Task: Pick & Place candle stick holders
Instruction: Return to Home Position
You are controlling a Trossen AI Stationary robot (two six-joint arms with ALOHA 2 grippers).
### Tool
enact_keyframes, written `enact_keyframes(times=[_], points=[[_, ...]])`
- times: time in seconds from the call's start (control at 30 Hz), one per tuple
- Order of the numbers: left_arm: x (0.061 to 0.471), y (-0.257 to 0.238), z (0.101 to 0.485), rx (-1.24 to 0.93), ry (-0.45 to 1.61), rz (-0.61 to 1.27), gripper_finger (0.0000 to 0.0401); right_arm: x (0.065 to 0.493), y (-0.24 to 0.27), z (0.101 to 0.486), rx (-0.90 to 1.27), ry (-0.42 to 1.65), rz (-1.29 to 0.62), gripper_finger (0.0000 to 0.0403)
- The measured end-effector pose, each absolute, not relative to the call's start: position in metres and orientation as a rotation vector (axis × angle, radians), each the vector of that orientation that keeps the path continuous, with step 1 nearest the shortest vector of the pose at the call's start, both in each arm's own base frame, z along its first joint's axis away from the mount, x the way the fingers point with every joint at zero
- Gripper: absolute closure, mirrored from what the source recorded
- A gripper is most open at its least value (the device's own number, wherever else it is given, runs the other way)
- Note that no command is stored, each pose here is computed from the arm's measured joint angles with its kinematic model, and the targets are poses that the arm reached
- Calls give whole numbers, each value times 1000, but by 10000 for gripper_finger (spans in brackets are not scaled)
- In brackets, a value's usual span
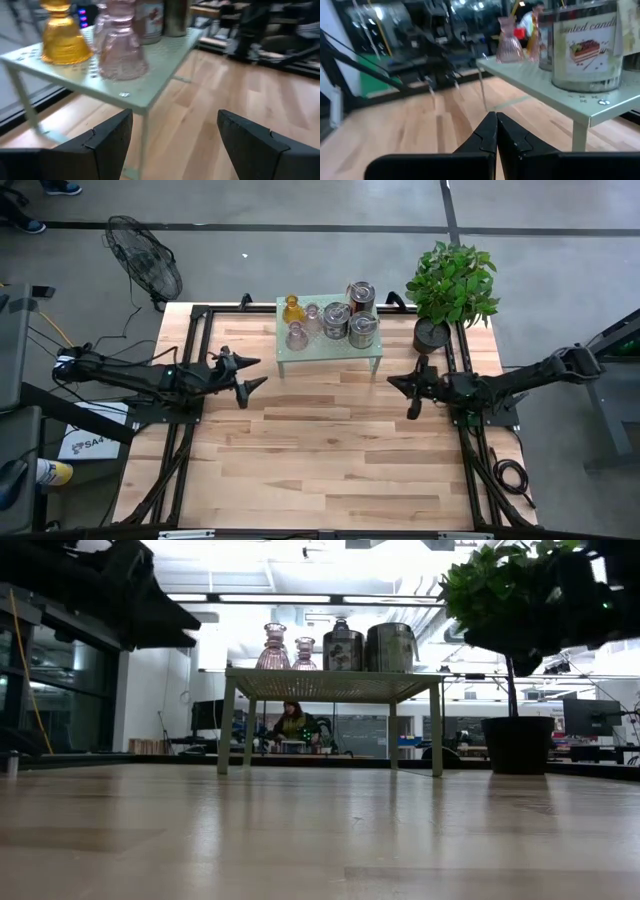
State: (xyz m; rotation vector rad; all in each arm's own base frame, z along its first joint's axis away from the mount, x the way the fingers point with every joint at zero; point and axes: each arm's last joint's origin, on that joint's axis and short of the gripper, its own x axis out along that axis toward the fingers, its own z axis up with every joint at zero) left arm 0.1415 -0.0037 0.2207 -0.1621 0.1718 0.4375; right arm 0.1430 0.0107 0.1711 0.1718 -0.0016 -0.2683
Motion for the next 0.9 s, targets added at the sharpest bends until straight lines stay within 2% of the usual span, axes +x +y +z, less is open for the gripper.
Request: enact_keyframes(times=[0.17, 0.3, 0.63, 0.9], points=[[135, -5, 220, -137, 122, 326, 114, 133, 5, 169, 168, -20, -204, 403], [129, -5, 210, -141, 90, 316, 114, 129, 0, 173, 130, -37, -141, 403], [108, -2, 174, -186, -26, 301, 114, 117, -8, 167, 143, 32, -192, 403], [98, -1, 171, -170, -39, 279, 114, 107, -8, 168, 127, 23, -220, 403]])
